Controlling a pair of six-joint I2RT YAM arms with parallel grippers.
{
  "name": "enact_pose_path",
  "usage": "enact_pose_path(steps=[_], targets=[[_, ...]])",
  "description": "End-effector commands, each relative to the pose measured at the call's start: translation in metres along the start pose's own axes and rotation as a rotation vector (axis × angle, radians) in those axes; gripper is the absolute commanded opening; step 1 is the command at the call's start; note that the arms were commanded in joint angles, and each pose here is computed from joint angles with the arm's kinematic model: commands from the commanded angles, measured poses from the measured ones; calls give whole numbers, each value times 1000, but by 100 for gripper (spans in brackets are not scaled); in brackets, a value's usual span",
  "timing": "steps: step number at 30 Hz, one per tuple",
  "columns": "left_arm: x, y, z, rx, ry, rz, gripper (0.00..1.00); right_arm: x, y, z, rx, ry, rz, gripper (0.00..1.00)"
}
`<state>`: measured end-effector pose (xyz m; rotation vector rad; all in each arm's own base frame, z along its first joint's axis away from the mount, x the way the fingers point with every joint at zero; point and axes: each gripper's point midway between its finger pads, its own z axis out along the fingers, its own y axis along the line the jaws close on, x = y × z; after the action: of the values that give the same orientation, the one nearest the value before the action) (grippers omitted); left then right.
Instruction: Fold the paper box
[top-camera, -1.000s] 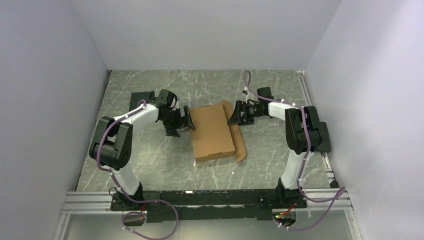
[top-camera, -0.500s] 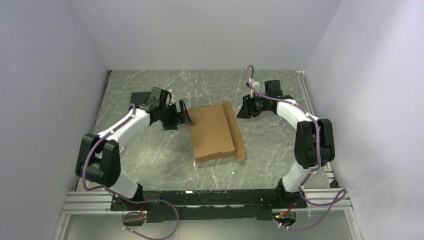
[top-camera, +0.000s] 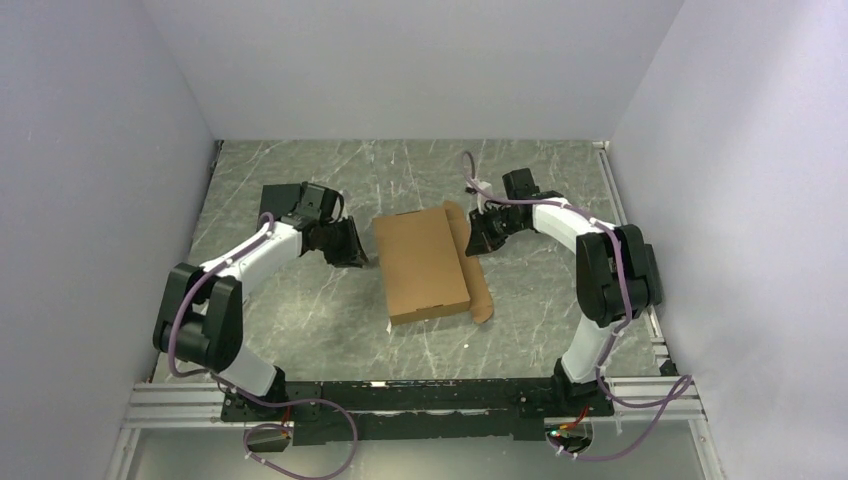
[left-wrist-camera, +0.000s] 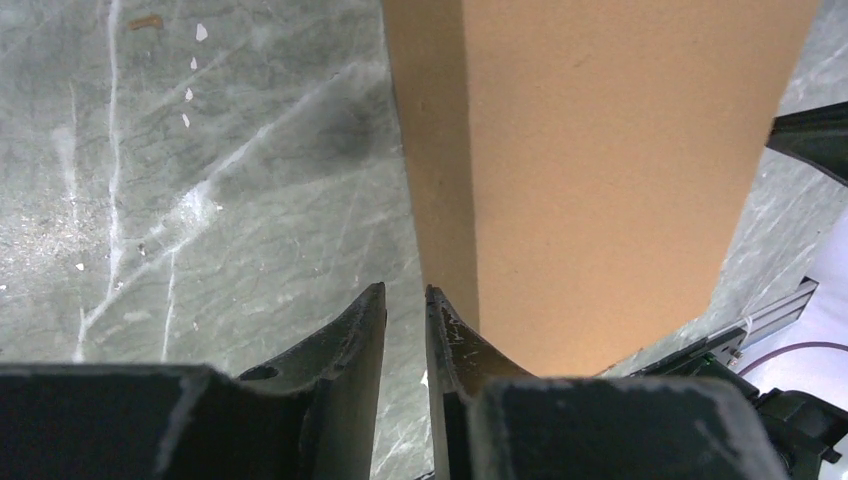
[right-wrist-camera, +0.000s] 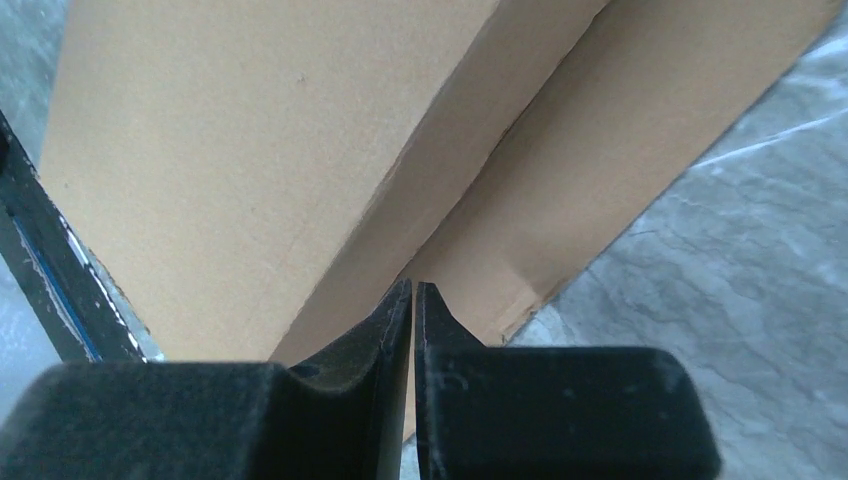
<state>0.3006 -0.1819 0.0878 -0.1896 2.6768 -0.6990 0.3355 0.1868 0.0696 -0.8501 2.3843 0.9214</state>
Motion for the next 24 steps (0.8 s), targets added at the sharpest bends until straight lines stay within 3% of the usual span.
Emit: enact_pose_path(steps=[1, 14, 24], targets=[[1, 6, 12, -16, 32, 12, 26, -3, 5, 5, -4, 42, -66, 9], [-31, -8, 65, 29, 99, 40, 25, 3, 25, 26, -44, 100, -104, 9], [-88, -27, 88, 67, 45, 47, 25, 1, 28, 39, -30, 92, -67, 11]])
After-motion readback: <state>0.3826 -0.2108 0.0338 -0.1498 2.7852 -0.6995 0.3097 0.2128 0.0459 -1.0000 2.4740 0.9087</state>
